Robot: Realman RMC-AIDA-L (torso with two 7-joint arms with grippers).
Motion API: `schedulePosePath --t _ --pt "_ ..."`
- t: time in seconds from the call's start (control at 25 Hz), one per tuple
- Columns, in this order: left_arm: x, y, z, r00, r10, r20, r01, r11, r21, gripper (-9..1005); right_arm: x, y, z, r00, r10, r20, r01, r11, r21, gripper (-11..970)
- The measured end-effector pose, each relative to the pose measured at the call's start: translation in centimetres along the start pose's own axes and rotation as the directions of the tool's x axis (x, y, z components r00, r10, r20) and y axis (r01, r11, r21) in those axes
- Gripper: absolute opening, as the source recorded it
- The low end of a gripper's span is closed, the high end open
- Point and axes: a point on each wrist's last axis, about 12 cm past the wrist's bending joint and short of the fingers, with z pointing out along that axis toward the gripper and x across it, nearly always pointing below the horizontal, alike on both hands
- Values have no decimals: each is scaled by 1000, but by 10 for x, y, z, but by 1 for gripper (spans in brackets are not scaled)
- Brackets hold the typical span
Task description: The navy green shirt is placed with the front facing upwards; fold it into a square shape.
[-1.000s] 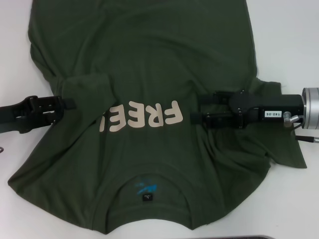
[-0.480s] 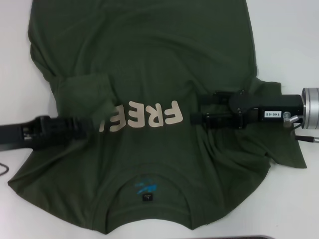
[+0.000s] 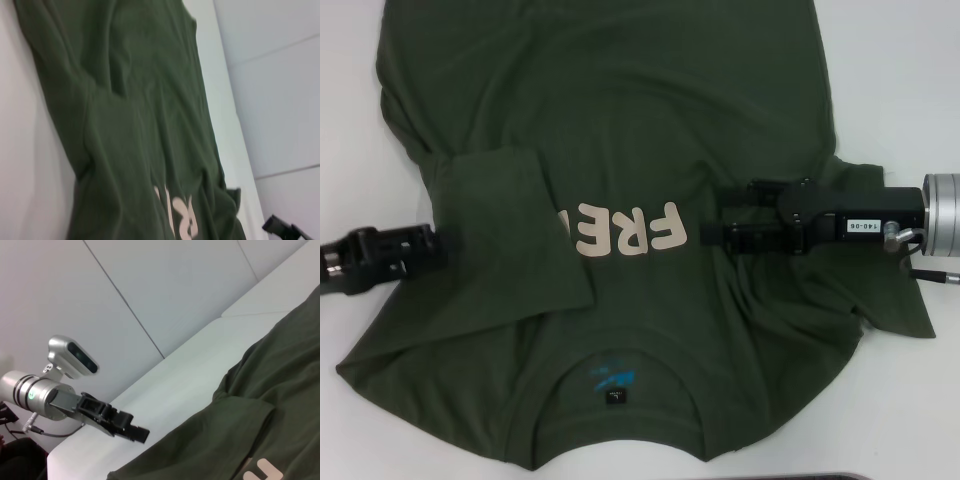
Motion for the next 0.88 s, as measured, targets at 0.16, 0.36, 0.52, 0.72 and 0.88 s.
schedulePosePath --t 0.16,0.36,0.52,0.72,0.88 --pt "1 -2 -3 984 177 1 -177 984 22 551 -1 0 0 1000 5 10 -5 1000 5 919" --pt "28 -4 1 846 533 33 -533 839 106 553 -1 -1 0 1000 8 18 -8 1000 9 919" --pt "52 -4 1 738 662 132 -675 729 115 555 -1 -2 -2 999 19 29 -20 1000 17 919" --pt "59 -4 -2 714 677 180 -698 709 102 558 -1 -6 -15 991 107 78 -111 992 54 919" --pt "60 -2 -5 742 641 197 -665 742 86 560 2 -8 -39 979 201 34 -203 977 62 919"
